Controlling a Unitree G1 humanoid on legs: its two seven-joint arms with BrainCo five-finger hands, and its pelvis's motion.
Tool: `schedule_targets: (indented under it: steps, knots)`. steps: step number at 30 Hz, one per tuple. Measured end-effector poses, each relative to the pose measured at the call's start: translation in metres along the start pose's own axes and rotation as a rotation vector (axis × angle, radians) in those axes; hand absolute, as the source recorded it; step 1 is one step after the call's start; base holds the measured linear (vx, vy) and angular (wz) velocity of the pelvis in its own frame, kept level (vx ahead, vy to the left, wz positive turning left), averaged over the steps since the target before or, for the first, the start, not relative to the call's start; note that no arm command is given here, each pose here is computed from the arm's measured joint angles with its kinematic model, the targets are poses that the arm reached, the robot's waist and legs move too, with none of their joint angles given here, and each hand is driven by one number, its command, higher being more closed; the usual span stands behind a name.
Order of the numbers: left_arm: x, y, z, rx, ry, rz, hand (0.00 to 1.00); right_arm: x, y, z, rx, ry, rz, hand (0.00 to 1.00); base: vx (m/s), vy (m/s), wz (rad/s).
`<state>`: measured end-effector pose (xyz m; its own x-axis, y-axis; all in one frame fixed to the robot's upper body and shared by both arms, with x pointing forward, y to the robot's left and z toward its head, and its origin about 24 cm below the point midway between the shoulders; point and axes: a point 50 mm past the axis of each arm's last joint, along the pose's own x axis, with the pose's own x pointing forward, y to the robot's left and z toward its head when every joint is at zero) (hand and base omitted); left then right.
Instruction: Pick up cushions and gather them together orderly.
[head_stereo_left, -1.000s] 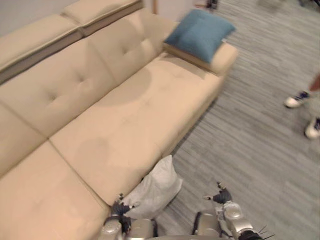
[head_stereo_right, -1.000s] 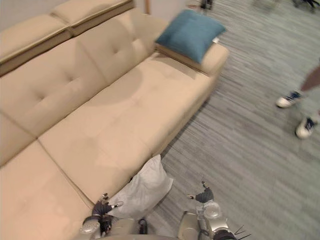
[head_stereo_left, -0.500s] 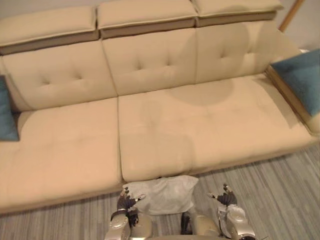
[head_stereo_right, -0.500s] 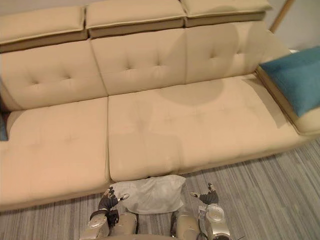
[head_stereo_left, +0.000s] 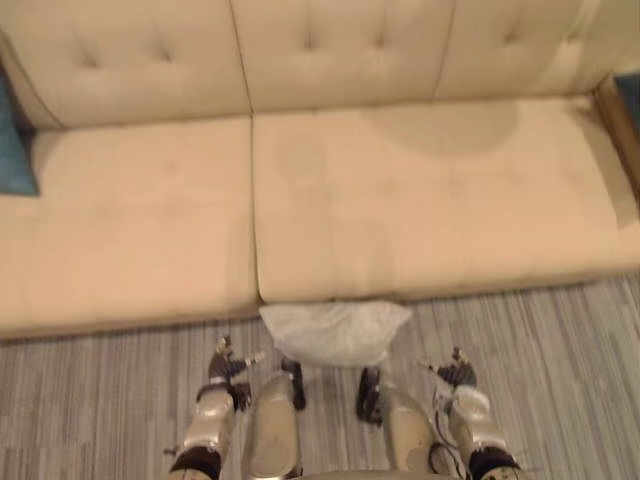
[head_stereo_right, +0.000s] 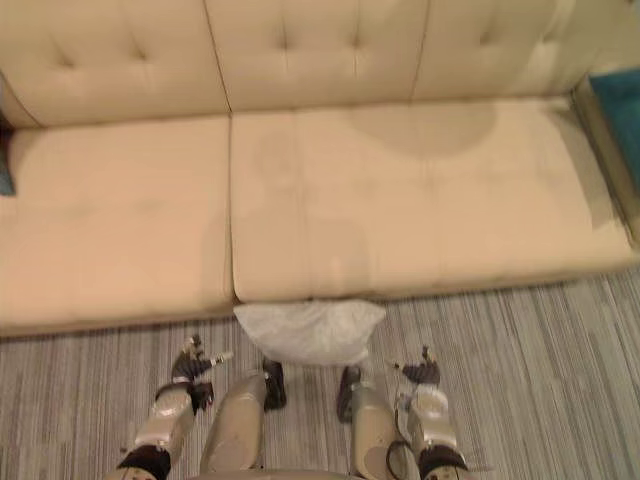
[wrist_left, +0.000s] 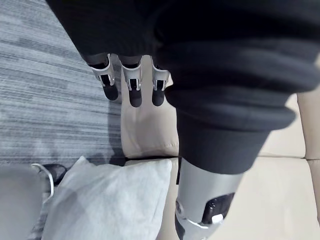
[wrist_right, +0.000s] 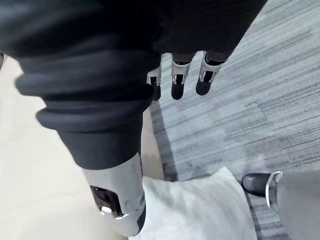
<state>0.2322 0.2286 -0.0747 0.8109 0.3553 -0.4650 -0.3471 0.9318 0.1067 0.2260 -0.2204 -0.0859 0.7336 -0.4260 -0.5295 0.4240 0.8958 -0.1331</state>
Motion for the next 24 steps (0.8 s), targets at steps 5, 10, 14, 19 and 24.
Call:
schedule_targets:
  steps: [5, 10, 14, 19, 24]
  knots:
    - [0.021, -0.003, 0.075, -0.201, -0.215, 0.064, 0.0, 0.018, 0.011, 0.067, 0.061, -0.164, -0.014, 0.0, -0.26, 0.022, -0.11]
    - [0.025, -0.025, 0.132, -0.271, -0.361, 0.017, 0.0, 0.016, 0.046, 0.155, 0.119, -0.386, 0.054, 0.0, -0.12, -0.011, -0.02]
    - [0.019, -0.059, 0.173, -0.329, -0.453, -0.065, 0.0, -0.008, 0.08, 0.229, 0.126, -0.605, 0.154, 0.0, -0.06, -0.012, -0.05]
    - [0.001, -0.099, 0.217, -0.357, -0.56, -0.173, 1.0, -0.041, 0.115, 0.27, 0.16, -0.743, 0.217, 1.0, -0.07, -0.02, -0.02]
    - [0.002, -0.09, 0.232, -0.342, -0.599, -0.11, 1.0, -0.057, 0.122, 0.281, 0.151, -0.823, 0.216, 1.0, -0.07, -0.012, -0.02]
